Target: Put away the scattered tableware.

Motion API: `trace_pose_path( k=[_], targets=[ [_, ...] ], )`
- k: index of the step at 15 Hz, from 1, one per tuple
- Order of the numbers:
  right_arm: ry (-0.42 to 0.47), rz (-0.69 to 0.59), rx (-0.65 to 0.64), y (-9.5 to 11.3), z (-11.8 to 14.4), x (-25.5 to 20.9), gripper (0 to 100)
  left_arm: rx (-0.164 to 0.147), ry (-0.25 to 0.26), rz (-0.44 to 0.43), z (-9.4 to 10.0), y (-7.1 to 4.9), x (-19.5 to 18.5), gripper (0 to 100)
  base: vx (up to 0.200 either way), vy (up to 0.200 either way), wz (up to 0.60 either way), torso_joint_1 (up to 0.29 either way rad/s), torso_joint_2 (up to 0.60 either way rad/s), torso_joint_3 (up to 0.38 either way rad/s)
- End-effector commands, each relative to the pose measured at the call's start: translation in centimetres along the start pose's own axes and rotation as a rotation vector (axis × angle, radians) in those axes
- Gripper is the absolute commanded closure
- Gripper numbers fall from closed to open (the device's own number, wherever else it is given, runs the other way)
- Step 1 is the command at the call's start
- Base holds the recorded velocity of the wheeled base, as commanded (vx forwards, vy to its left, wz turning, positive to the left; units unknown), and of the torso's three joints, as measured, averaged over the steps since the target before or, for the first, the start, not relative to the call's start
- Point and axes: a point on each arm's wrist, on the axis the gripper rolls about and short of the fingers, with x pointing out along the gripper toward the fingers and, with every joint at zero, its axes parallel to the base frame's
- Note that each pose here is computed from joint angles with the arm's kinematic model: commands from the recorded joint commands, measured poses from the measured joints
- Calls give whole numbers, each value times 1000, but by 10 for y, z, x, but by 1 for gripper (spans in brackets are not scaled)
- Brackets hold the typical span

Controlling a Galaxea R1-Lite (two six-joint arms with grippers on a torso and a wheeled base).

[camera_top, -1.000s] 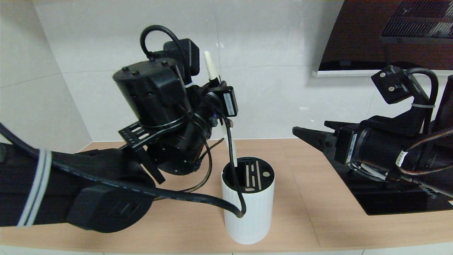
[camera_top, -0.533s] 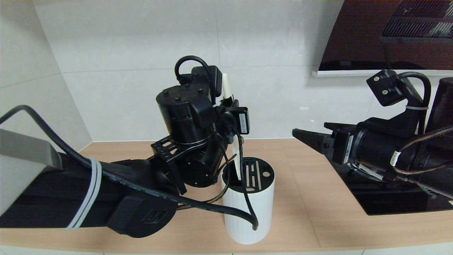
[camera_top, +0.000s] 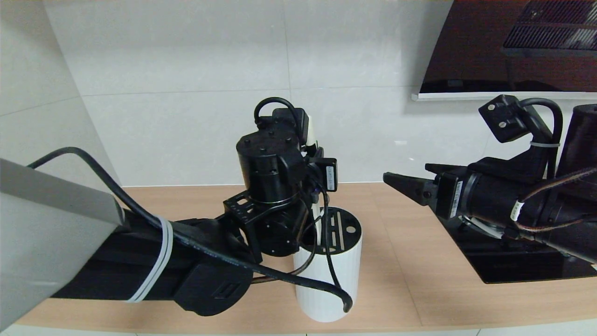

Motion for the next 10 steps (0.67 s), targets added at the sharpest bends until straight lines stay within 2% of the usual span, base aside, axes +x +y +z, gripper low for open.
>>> trace_pose_path(
  k=[1,7,8,10],
  targets=[
    [10,-1,-1,0,-2,3,0,8,14,-5,-6,-3,0,100,0,0,0,0,0,0],
    [19,-2,-1,0,-4,5,0,44,70,-7,-27,-4,0,100,0,0,0,0,0,0],
    [22,-3,-1,0,-5,5,0,32,80,-6,-31,-5,1,100,0,0,0,0,0,0],
    [22,-3,-1,0,-5,5,0,34,103,-3,-42,-6,4,100,0,0,0,0,0,0]
  ],
)
